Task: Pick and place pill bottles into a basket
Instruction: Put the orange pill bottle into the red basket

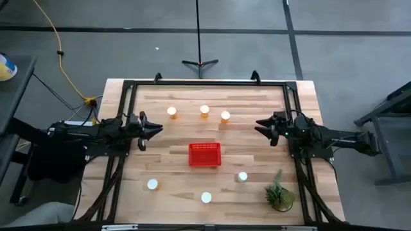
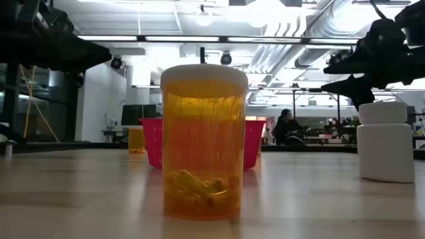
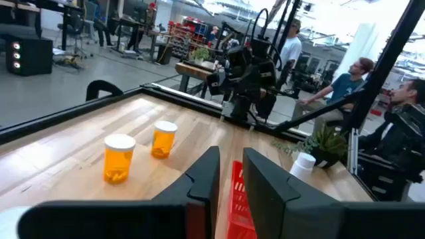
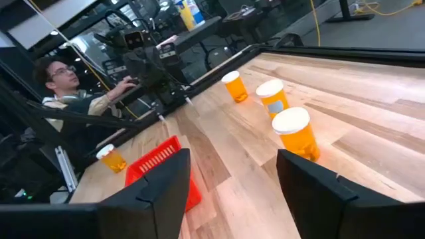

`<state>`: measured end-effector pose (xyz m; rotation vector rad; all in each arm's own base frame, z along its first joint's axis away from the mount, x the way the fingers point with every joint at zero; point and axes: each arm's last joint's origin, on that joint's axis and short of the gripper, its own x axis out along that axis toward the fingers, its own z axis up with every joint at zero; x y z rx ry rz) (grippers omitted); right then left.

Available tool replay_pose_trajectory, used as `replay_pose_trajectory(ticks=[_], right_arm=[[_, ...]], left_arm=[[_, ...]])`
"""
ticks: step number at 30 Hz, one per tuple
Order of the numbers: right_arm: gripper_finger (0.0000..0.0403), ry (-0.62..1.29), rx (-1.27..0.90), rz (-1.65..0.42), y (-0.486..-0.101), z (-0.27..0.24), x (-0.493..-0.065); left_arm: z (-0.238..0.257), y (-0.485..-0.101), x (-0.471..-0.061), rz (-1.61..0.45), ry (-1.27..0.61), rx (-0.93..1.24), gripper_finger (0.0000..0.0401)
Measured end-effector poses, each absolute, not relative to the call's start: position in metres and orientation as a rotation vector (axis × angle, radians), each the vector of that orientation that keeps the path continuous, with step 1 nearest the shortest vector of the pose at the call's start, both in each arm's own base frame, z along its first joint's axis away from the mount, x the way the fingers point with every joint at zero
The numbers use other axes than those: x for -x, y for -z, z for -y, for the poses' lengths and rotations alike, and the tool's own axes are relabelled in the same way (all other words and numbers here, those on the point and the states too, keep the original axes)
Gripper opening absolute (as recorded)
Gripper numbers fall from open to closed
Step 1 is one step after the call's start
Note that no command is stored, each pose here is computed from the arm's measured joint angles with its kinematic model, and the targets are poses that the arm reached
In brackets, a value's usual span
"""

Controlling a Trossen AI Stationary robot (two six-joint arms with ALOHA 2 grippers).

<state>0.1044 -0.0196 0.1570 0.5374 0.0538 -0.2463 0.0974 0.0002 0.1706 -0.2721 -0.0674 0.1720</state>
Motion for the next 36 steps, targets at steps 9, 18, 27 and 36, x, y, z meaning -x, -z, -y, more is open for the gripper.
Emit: replay_pose_trajectory(ticks=[9,18,27,36], right_arm=[[0.02,0.228,-0.522,-0.071,-0.156,0.019,-0.105],[0.0205,0.227,-0.521,-0.07,-0.156,0.019,-0.105],[0.0204,0.23,-0.48,-0.094,-0.169,0.019,-0.103],[0.0205,0.347,-0.424,-0.272,-0.216,0.02,-0.096]], left_arm=[[0.0,-0.172,-0.097,0.045,-0.184,0.268,0.0104],[-0.001,-0.177,-0.094,0.006,-0.196,0.262,0.0104],[-0.001,-0.178,-0.094,0.014,-0.194,0.263,0.0104],[-0.002,-0.233,-0.082,0.052,-0.192,0.188,0.0104]])
